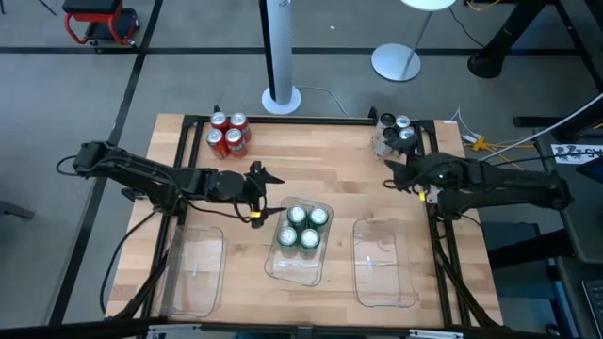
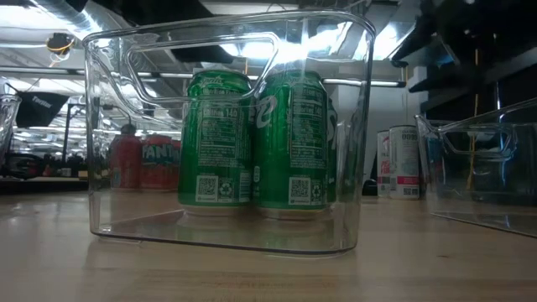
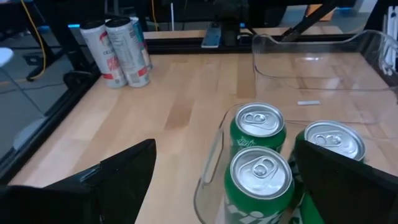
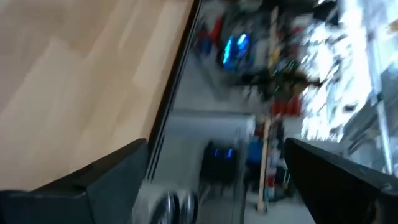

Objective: Sort soda cans
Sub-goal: Put the white-pink soda can into the right transparent bin

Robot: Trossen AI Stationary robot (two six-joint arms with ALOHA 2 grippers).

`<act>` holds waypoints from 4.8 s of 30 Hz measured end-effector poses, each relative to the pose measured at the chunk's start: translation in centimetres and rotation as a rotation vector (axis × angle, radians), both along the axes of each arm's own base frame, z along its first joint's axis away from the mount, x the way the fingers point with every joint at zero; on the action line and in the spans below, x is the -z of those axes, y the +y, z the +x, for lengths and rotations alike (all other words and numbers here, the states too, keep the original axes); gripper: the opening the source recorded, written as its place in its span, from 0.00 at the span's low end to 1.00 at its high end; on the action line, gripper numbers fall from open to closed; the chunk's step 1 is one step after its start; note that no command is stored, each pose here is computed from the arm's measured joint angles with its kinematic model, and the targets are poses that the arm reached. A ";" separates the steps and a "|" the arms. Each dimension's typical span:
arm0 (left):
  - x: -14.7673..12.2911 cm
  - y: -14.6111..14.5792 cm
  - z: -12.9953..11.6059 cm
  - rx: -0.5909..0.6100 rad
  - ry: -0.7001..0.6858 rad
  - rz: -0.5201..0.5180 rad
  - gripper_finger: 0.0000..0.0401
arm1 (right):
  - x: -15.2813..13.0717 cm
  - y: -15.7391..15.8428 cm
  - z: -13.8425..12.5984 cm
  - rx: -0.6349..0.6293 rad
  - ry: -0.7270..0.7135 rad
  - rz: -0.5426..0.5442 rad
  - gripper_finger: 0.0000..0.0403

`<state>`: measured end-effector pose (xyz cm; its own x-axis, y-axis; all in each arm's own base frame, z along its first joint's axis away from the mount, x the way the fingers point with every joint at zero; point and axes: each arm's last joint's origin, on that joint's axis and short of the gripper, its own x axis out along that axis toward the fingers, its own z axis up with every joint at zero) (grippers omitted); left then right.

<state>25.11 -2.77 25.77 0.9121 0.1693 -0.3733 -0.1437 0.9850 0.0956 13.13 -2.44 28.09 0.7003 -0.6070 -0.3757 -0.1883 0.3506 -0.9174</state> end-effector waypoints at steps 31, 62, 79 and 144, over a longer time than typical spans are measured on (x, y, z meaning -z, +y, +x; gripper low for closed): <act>0.3 0.0 -0.1 0.062 0.061 0.139 0.92 | -0.1 -4.2 0.5 0.438 0.092 0.314 0.93; 0.8 0.0 -0.4 0.073 0.118 0.161 0.92 | 4.0 -13.1 1.4 0.471 0.173 0.601 0.93; 0.8 0.0 -0.3 0.070 0.113 0.155 0.92 | 3.7 -13.1 1.8 0.368 0.128 0.625 0.93; 0.8 0.0 -0.3 0.068 0.116 0.149 0.92 | 7.4 -15.8 5.2 0.218 0.096 0.756 0.93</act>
<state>24.78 -2.74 24.96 0.8757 0.1702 -0.4519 -0.0573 0.9658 0.2527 18.32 -18.22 20.65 0.5384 -0.2828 -0.7938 -0.1097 0.9104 -0.3988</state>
